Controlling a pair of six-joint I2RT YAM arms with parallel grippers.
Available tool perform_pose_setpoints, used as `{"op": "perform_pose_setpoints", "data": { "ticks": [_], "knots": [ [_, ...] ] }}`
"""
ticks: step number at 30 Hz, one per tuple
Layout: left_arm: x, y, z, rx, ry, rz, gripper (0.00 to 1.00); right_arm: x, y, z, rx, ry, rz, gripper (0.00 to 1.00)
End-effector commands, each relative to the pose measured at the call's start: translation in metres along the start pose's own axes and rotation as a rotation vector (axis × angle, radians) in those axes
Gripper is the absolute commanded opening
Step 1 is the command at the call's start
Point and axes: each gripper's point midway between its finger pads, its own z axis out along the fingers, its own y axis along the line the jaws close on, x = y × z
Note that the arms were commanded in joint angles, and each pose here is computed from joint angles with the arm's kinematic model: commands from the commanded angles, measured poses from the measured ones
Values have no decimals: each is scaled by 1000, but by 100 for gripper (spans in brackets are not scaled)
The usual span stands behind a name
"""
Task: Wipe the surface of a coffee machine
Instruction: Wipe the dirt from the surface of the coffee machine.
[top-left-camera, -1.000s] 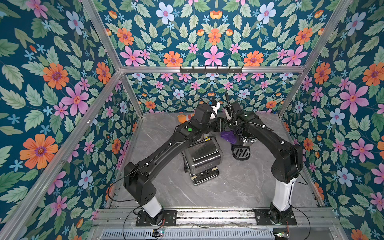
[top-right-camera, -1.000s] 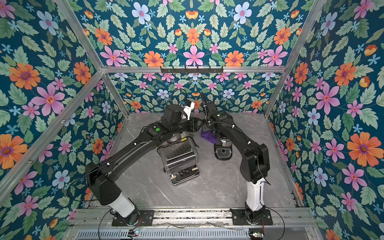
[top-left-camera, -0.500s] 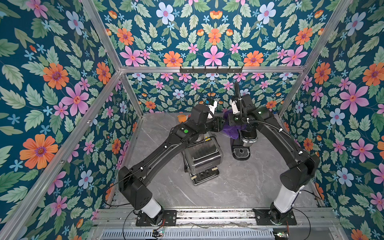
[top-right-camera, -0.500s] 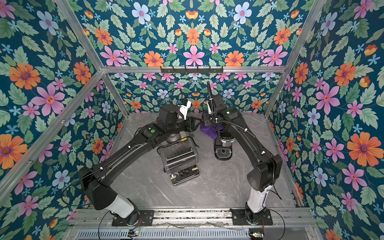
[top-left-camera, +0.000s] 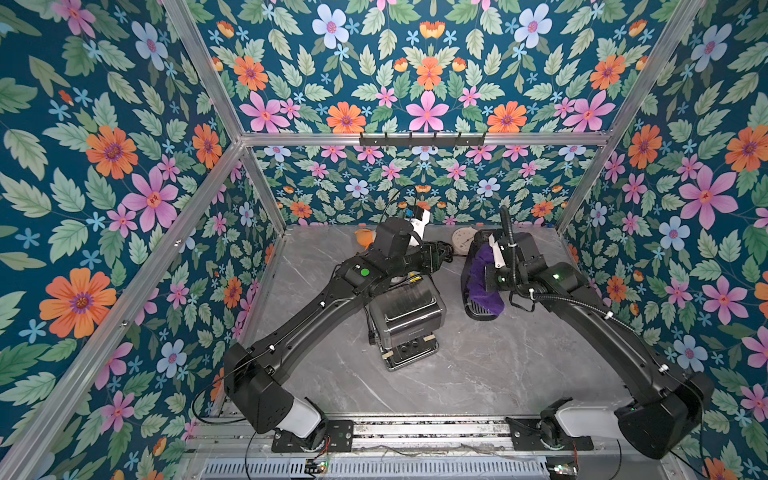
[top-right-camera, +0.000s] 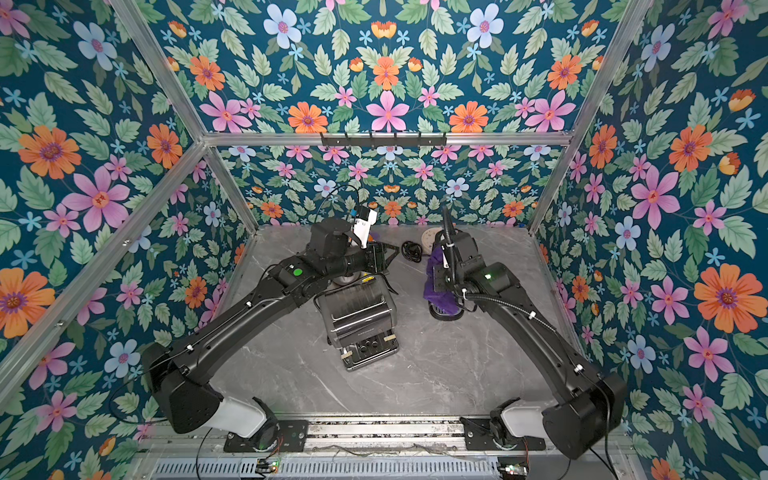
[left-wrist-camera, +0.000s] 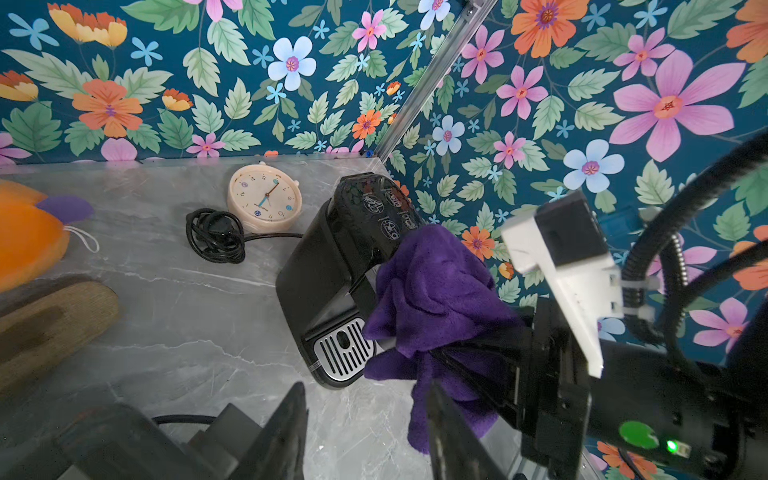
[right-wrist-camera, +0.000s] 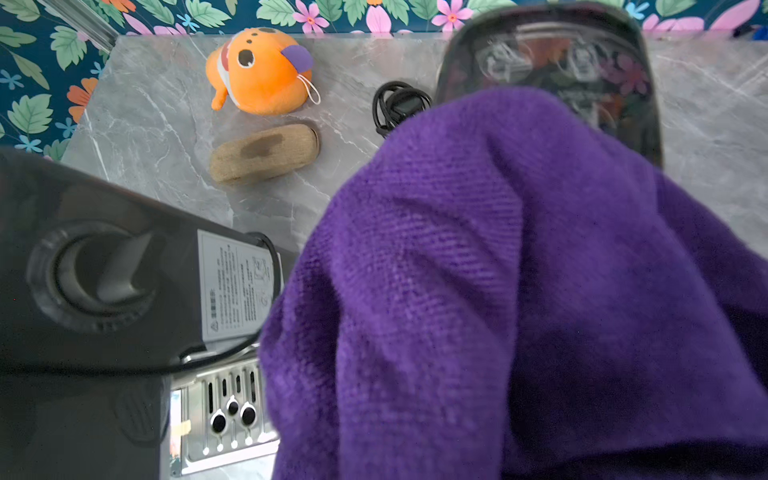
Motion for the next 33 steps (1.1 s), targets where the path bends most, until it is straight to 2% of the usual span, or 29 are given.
{"op": "perform_pose_setpoints", "data": {
  "ticks": [1,8,17,23,28,33],
  "knots": [
    [3,3,0,-10,9,-5,48,21,-20,-2,44,27,72,0],
    [3,0,5,2,16,-16,48,33,-50,-12,-54,-98,322,0],
    [1,-1,9,6,20,-16,48,29,-46,-35,-136,-199,391,0],
    [-4,-10,18,19,22,-9,47,37,-75,-47,-34,-205,458,0],
    [-6,-26,37,26,38,42,47,35,-109,-43,-109,-237,631,0],
    [-8,-36,68,26,56,84,47,21,-128,-28,-235,-258,724,0]
  ]
}}
